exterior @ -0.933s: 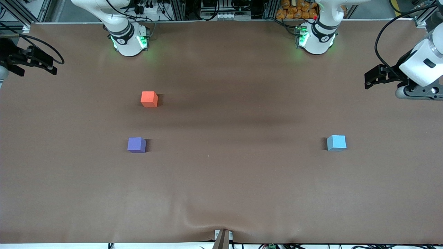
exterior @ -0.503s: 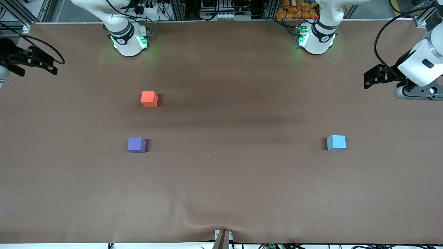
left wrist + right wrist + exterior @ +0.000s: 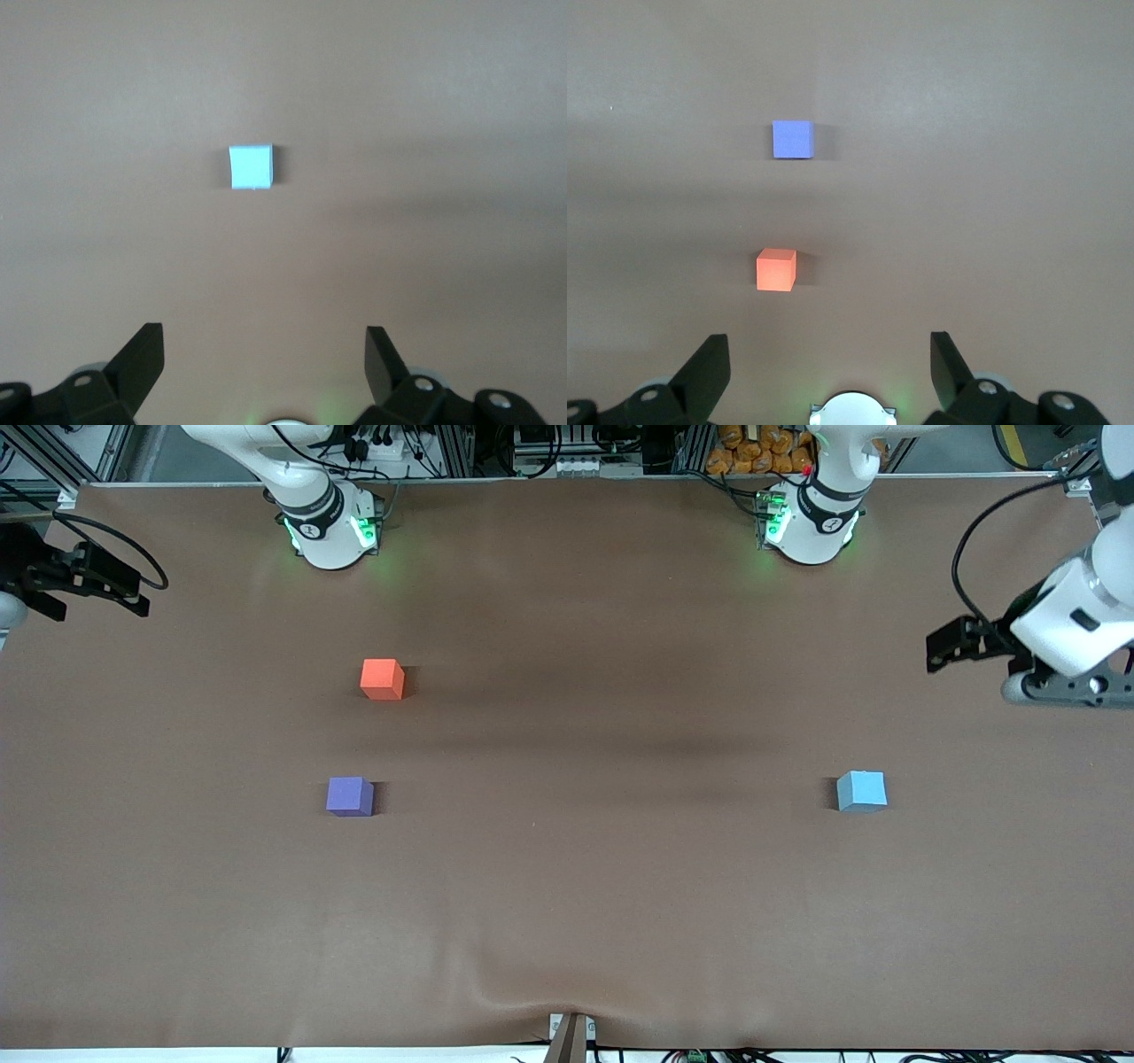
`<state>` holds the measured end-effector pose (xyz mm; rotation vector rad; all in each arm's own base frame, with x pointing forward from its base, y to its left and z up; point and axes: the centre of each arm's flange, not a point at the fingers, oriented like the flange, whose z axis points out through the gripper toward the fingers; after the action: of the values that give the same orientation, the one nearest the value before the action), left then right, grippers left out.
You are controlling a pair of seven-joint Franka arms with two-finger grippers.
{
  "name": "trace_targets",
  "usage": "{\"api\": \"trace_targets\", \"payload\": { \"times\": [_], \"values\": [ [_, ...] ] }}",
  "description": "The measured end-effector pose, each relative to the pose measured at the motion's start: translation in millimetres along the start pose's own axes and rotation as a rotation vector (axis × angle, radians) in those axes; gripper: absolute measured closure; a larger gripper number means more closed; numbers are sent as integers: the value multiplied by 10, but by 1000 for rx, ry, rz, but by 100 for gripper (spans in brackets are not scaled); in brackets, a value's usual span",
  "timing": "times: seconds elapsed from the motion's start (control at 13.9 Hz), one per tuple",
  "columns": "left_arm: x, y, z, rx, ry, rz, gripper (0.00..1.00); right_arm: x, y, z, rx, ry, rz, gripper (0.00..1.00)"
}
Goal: Place blue block between orange and purple blocks
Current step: 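Reach the left gripper down to the light blue cube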
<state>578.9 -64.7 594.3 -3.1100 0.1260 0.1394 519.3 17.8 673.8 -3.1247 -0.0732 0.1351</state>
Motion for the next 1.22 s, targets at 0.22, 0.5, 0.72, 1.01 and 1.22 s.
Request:
{"api": "trace_targets", "payload": {
  "times": [0.22, 0.5, 0.72, 1.01, 1.22],
  "values": [
    [352, -83, 514, -11, -26, -11, 0, 1, -45, 0, -1, 0, -8, 0],
    [815, -135, 1408, -3, -71, -9, 0, 4, -31, 2, -1, 0, -6, 0],
    [976, -136, 2075, 16, -115, -1, 0, 6, 9, 4, 0, -1, 2, 0],
    [870, -163, 2869, 11, -83, -44, 0, 8, 34, 5, 1, -1, 6, 0],
    [722, -164, 3293, 9, -51, -104, 0, 13, 45, 13, 1, -2, 8, 0]
  ]
}}
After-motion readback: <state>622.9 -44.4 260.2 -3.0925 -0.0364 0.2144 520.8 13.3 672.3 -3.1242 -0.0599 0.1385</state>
